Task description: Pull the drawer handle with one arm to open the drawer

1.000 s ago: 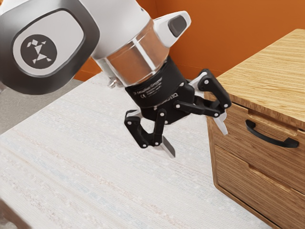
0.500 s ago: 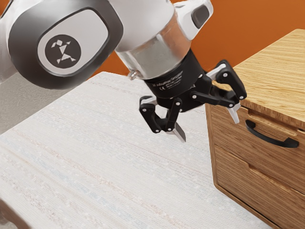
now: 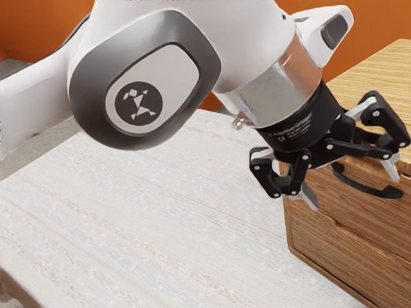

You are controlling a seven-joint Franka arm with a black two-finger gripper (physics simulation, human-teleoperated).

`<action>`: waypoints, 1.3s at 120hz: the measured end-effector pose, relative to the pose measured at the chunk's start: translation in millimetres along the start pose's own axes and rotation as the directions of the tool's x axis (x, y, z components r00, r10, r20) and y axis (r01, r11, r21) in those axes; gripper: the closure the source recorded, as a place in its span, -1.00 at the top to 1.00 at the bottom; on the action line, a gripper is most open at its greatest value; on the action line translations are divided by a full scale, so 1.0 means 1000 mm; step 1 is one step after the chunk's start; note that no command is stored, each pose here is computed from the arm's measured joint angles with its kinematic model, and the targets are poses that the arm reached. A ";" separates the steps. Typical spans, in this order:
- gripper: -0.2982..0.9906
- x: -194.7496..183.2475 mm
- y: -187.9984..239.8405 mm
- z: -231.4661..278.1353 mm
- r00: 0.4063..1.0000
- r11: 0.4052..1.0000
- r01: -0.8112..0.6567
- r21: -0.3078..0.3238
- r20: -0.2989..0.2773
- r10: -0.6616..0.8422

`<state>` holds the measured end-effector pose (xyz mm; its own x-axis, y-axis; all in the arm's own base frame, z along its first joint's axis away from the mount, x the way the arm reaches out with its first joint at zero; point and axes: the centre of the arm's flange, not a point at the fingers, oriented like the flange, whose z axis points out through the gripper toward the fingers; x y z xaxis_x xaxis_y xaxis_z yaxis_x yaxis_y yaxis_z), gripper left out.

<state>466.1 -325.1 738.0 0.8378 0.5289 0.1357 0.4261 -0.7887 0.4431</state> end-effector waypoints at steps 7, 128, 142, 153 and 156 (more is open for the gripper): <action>0.54 0.002 0.000 0.001 1.000 1.000 0.007 -0.006 -0.004 -0.007; 0.54 0.060 -0.027 0.059 0.979 0.978 0.203 0.053 -0.022 -0.202; 0.54 0.082 -0.041 0.059 0.969 0.967 0.243 0.080 -0.055 -0.239; 0.54 0.091 -0.049 0.058 0.962 0.958 0.269 0.100 -0.072 -0.262; 0.54 0.092 -0.050 0.058 0.961 0.956 0.273 0.105 -0.075 -0.266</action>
<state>541.5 -255.0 676.8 0.6661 0.7417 0.0791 0.6720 -0.6427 0.3678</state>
